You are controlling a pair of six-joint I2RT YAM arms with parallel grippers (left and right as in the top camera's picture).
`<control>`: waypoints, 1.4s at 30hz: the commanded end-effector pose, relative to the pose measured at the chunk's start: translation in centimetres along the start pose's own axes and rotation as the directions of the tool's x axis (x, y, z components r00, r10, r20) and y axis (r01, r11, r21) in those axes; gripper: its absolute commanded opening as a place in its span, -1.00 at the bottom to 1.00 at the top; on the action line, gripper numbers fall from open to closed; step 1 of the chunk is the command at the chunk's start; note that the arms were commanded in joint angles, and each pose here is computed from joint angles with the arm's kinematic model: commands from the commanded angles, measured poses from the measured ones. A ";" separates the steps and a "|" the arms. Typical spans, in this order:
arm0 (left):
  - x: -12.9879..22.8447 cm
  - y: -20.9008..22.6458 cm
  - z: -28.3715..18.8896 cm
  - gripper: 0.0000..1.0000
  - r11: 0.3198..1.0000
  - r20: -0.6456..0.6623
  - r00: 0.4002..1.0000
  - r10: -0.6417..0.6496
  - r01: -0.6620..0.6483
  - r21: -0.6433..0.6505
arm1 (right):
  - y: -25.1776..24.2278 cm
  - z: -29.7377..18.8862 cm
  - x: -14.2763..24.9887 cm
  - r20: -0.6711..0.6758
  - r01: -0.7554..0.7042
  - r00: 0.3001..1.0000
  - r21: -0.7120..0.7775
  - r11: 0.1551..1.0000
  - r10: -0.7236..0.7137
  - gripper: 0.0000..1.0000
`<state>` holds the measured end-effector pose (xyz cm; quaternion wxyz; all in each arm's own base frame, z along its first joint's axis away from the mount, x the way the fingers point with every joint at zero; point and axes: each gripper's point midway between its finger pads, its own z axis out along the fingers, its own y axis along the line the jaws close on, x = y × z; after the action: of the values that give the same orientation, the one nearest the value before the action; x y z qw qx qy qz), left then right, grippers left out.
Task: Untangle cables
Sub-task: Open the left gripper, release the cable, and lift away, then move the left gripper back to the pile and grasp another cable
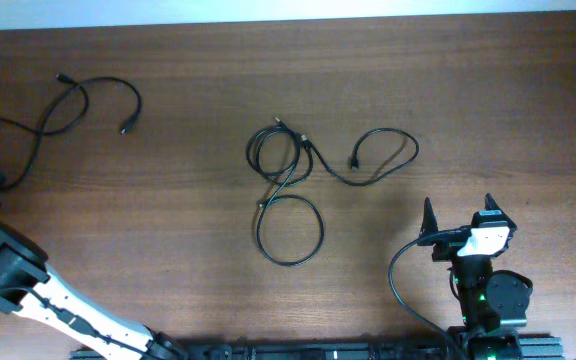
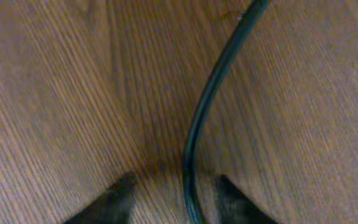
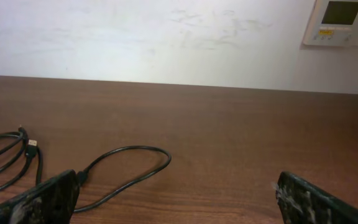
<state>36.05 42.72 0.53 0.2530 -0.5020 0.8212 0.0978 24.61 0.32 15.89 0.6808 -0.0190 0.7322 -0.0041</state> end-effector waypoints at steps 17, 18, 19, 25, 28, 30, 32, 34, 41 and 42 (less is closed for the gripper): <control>-15.6 -19.2 -15.2 -1.00 0.866 0.422 0.905 0.061 -0.258 0.428 | -0.2 0.0 0.3 -0.004 0.003 1.000 0.009 1.000 -0.003 0.97; -15.4 -20.7 -15.7 -1.00 0.854 0.438 0.896 0.067 -0.279 0.440 | -0.2 0.0 0.3 -0.004 0.003 1.000 0.009 1.000 -0.003 0.97; -15.1 -21.3 -15.7 -0.93 0.853 0.439 0.895 0.073 -0.285 0.438 | -0.2 0.0 0.3 -0.003 0.003 1.000 0.009 1.000 -0.003 0.97; -9.4 -21.7 -9.9 0.64 0.862 0.303 0.916 0.264 -0.365 0.353 | -0.2 0.0 0.3 -0.004 0.003 1.000 0.009 1.000 -0.003 0.97; -9.2 -21.6 -11.1 0.59 0.864 0.283 0.920 0.271 -0.362 0.351 | -0.2 0.0 0.3 -0.003 0.003 1.000 0.009 1.000 -0.003 0.97; -9.5 -22.5 -13.8 0.64 0.848 0.297 0.915 0.274 -0.376 0.375 | -0.2 0.0 0.3 -0.004 0.003 1.000 0.009 1.000 -0.003 0.97; -8.0 -25.1 -18.0 0.98 0.759 0.288 0.912 0.293 -0.405 0.510 | -0.2 0.0 0.3 -0.004 0.003 1.000 0.009 1.000 -0.003 0.97; -4.7 -28.9 -23.0 0.98 0.532 0.258 0.909 0.327 -0.403 0.744 | -0.2 0.0 0.3 -0.003 0.003 1.000 0.009 1.000 -0.003 0.97; 12.7 -34.8 -29.2 0.98 0.215 0.077 0.731 0.678 -0.298 0.930 | -0.2 0.0 0.3 -0.003 0.003 1.000 0.009 1.000 -0.003 0.97; 15.7 -35.3 -29.9 0.98 0.202 0.065 0.669 0.740 -0.314 0.928 | -0.2 0.0 0.3 -0.003 0.003 1.000 0.009 1.000 -0.003 0.97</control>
<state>53.00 8.87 20.63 0.2752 -0.1002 0.8882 -0.3540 24.61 0.32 15.89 0.6808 -0.0192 0.7322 -0.0043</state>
